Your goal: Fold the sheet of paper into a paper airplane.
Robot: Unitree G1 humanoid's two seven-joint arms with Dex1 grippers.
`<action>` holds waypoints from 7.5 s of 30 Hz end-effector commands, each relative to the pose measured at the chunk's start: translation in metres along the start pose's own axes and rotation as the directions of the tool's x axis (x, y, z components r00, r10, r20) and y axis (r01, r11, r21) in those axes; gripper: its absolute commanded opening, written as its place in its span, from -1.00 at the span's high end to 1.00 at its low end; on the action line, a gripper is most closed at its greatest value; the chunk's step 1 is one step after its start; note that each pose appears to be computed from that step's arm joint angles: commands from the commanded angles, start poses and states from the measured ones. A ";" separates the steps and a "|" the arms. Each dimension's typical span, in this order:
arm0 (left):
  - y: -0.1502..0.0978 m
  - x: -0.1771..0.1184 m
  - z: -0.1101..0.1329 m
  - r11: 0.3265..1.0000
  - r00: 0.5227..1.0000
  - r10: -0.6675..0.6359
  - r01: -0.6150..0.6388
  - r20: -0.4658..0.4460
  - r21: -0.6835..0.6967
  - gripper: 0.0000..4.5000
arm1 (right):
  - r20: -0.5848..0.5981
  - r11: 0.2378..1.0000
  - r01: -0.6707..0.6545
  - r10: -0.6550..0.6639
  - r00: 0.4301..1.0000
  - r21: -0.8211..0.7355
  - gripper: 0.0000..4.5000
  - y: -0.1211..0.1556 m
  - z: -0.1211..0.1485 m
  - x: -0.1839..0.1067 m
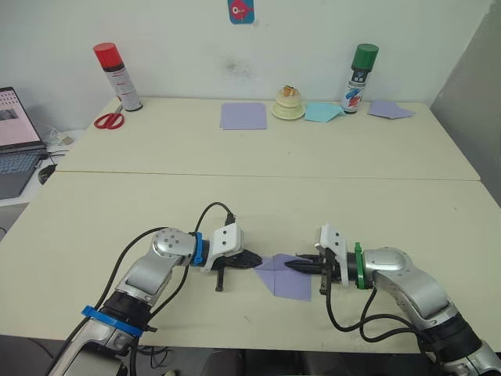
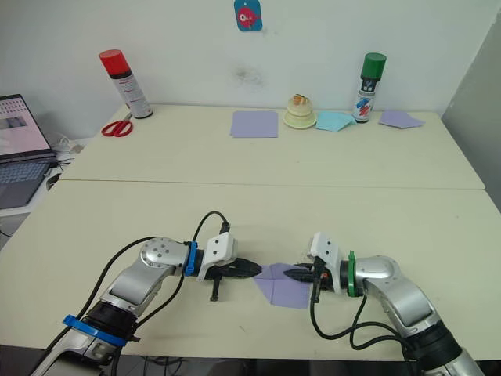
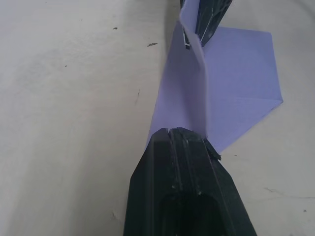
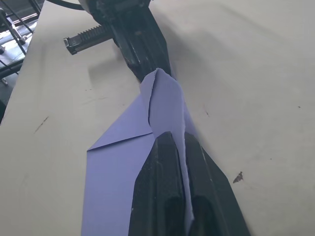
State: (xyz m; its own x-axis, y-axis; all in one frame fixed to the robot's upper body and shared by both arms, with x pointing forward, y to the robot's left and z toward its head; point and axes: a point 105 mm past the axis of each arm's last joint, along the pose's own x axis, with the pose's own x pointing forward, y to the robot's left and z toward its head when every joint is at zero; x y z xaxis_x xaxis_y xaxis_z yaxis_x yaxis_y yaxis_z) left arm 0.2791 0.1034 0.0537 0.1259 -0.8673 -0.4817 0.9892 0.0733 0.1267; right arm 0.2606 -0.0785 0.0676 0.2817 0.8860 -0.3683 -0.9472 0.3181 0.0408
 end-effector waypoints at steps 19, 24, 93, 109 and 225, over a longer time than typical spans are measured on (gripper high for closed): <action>0.007 -0.024 -0.008 0.989 0.989 0.142 -0.143 -0.043 -0.034 1.00 | -0.139 0.989 0.134 -0.142 0.980 -0.064 0.99 -0.017 -0.020 0.002; 0.027 -0.045 0.059 0.965 0.961 0.239 -0.251 0.138 0.078 1.00 | -0.144 0.988 0.123 -0.136 0.980 -0.096 0.99 -0.017 -0.021 0.003; -0.020 0.019 -0.022 0.996 0.998 -0.041 0.036 -0.057 -0.084 1.00 | 0.035 0.927 0.150 -0.147 0.988 -0.343 0.98 0.016 0.000 0.006; -0.019 0.017 -0.030 0.995 0.997 -0.021 0.013 -0.075 -0.102 1.00 | -0.204 0.961 0.218 -0.251 0.946 -0.171 0.98 0.004 -0.065 -0.033; -0.020 -0.012 -0.028 0.994 0.999 0.012 -0.018 -0.050 -0.111 1.00 | -0.054 0.967 -0.141 0.155 0.986 0.210 0.84 -0.003 0.005 -0.002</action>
State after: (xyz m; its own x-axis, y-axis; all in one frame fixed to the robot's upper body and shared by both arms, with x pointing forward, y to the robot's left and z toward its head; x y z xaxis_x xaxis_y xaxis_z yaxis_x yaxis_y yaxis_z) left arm 0.2624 0.1102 0.0536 0.1191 -0.8885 -0.4432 0.9916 0.0840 0.0982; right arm 0.2684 -0.0834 0.0645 0.1520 0.8892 -0.4314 -0.9027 0.3027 0.3058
